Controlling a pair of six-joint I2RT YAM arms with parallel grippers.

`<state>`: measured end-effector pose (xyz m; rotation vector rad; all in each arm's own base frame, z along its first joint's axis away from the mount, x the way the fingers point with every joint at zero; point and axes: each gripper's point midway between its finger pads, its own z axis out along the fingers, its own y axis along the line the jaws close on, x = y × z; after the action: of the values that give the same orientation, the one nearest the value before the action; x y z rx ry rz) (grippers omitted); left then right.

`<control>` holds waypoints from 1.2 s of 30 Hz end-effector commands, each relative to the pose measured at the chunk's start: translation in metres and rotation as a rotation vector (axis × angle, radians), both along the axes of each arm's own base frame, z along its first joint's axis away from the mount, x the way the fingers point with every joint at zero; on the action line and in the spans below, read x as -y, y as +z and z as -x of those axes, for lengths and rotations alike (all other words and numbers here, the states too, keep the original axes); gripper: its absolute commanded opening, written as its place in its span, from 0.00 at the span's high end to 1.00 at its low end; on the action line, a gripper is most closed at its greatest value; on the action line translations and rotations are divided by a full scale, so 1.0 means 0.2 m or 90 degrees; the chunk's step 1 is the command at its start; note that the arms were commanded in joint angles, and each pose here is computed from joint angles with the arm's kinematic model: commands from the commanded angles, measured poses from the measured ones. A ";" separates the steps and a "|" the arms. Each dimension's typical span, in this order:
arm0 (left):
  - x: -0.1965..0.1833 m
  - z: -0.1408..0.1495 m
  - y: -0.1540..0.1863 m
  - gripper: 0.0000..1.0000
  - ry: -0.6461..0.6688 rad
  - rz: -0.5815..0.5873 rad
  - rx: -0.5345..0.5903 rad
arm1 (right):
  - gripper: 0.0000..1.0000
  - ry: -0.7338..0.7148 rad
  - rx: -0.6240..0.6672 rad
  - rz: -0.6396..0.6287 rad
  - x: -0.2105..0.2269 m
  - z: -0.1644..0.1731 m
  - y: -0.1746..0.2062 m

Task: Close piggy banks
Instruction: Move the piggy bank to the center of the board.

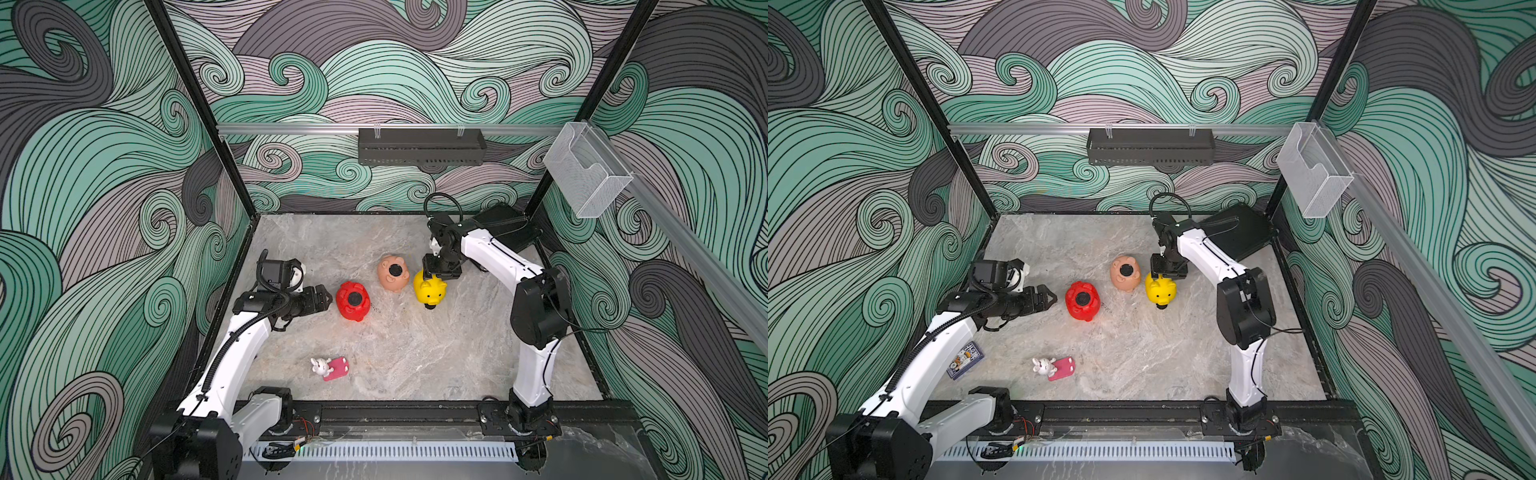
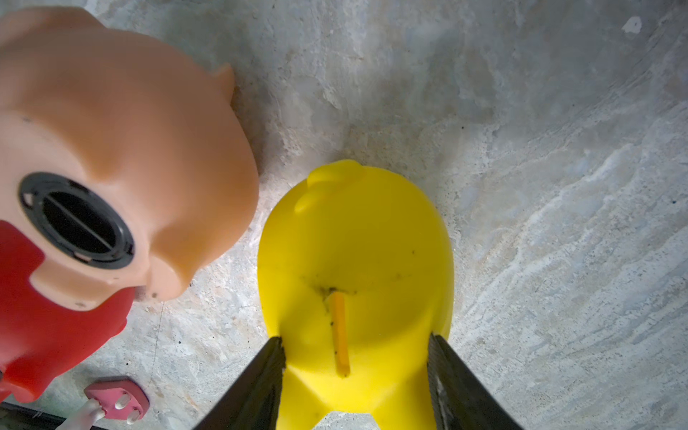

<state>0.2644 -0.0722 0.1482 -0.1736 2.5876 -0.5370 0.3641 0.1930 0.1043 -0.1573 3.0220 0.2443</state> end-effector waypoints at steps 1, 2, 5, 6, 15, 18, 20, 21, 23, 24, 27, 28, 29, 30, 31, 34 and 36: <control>0.02 -0.02 0.06 0.09 -0.014 0.006 0.019 | 0.39 -0.006 -0.084 0.039 0.05 0.18 -0.08; 0.03 -0.02 0.06 0.09 -0.015 0.006 0.018 | 0.39 -0.009 -0.086 0.036 0.05 0.19 -0.08; 0.02 -0.02 0.06 0.09 -0.015 0.005 0.021 | 0.39 -0.011 -0.095 0.031 0.05 0.22 -0.08; 0.03 -0.02 0.06 0.09 -0.016 0.005 0.021 | 0.39 -0.012 -0.096 0.031 0.05 0.23 -0.08; 0.04 -0.01 0.06 0.09 -0.020 0.005 0.021 | 0.39 -0.007 -0.102 0.033 0.04 0.30 -0.07; 0.04 -0.01 0.07 0.09 -0.023 0.005 0.022 | 0.39 -0.010 -0.105 0.034 0.04 0.32 -0.07; 0.04 -0.01 0.06 0.09 -0.024 0.005 0.021 | 0.39 -0.008 -0.105 0.030 0.03 0.33 -0.06; 0.04 -0.01 0.07 0.09 -0.025 0.005 0.022 | 0.39 -0.008 -0.106 0.030 0.03 0.34 -0.06; 0.05 -0.01 0.06 0.09 -0.025 0.005 0.021 | 0.39 -0.009 -0.108 0.033 0.03 0.36 -0.07; 0.05 -0.01 0.06 0.09 -0.025 0.005 0.021 | 0.39 -0.009 -0.109 0.031 0.02 0.36 -0.07; 0.05 -0.01 0.07 0.09 -0.025 0.004 0.022 | 0.39 -0.011 -0.110 0.031 0.02 0.38 -0.07; 0.05 0.00 0.07 0.09 -0.026 0.004 0.022 | 0.39 -0.012 -0.109 0.032 0.02 0.39 -0.07; 0.05 0.00 0.07 0.09 -0.026 0.003 0.022 | 0.39 -0.011 -0.107 0.032 0.01 0.39 -0.07; 0.05 0.00 0.07 0.09 -0.027 0.003 0.022 | 0.39 -0.011 -0.107 0.032 0.01 0.39 -0.06; 0.05 -0.01 0.07 0.09 -0.027 0.003 0.023 | 0.39 -0.012 -0.105 0.031 0.01 0.39 -0.06; 0.05 0.00 0.06 0.09 -0.027 0.003 0.021 | 0.39 -0.015 -0.103 0.027 0.01 0.40 -0.04; 0.05 -0.01 0.06 0.09 -0.028 0.002 0.020 | 0.39 -0.014 -0.102 0.027 0.01 0.41 -0.04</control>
<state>0.2623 -0.0795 0.1484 -0.1383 2.5928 -0.5491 0.3061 0.1967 0.1042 -0.1285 3.0972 0.2424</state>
